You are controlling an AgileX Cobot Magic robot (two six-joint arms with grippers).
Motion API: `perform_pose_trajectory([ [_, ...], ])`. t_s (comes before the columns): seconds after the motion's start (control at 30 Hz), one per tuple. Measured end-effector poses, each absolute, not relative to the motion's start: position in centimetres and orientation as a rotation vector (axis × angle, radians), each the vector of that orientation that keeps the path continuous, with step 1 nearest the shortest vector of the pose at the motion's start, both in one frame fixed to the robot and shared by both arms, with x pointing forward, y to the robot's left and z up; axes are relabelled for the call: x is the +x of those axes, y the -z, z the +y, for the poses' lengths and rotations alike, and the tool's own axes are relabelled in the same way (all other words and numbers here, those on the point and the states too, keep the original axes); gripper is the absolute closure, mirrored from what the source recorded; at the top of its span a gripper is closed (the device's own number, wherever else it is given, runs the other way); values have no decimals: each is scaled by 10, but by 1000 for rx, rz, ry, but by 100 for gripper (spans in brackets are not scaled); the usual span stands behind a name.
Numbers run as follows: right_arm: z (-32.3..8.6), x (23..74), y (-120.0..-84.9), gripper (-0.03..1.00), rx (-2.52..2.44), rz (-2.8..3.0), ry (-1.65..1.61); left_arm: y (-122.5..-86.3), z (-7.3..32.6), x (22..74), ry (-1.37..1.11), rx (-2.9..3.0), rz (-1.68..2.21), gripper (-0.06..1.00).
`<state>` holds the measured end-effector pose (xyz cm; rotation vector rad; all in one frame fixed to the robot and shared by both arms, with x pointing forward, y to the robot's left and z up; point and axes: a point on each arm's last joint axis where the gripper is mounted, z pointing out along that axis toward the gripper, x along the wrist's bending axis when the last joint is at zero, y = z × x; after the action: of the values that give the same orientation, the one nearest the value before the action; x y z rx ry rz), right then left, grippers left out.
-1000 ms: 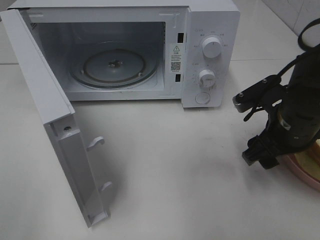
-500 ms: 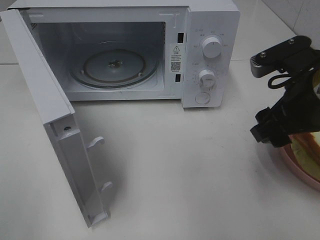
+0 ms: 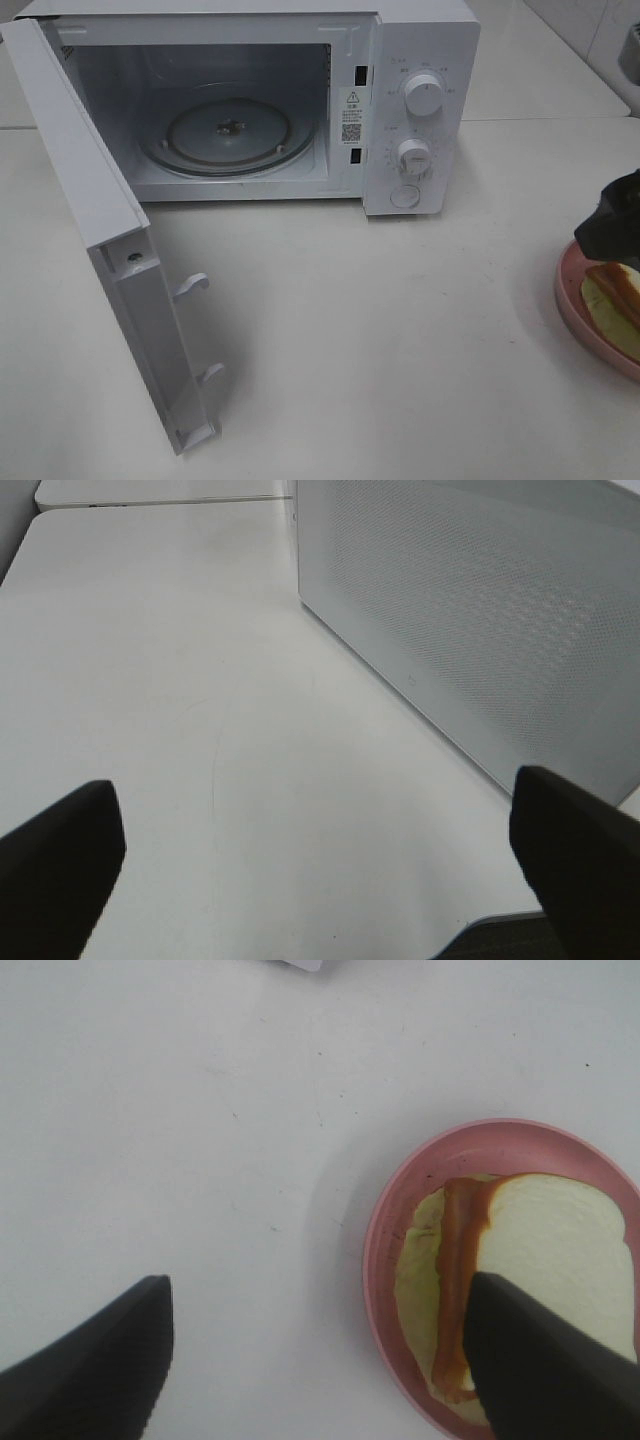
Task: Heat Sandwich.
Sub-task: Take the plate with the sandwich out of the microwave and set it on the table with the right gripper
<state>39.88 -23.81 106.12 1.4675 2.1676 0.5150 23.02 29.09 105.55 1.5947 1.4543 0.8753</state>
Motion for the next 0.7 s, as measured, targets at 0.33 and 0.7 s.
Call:
perform_pose_trajectory([
  [0.33, -252, 357, -1083, 20, 1424, 2196, -636, -1055, 291, 230, -875, 1595, 1454, -5],
  [0.7, -276, 312, -1100, 20, 1383, 2116, -754, -1055, 291, 230, -875, 1595, 1454, -5],
])
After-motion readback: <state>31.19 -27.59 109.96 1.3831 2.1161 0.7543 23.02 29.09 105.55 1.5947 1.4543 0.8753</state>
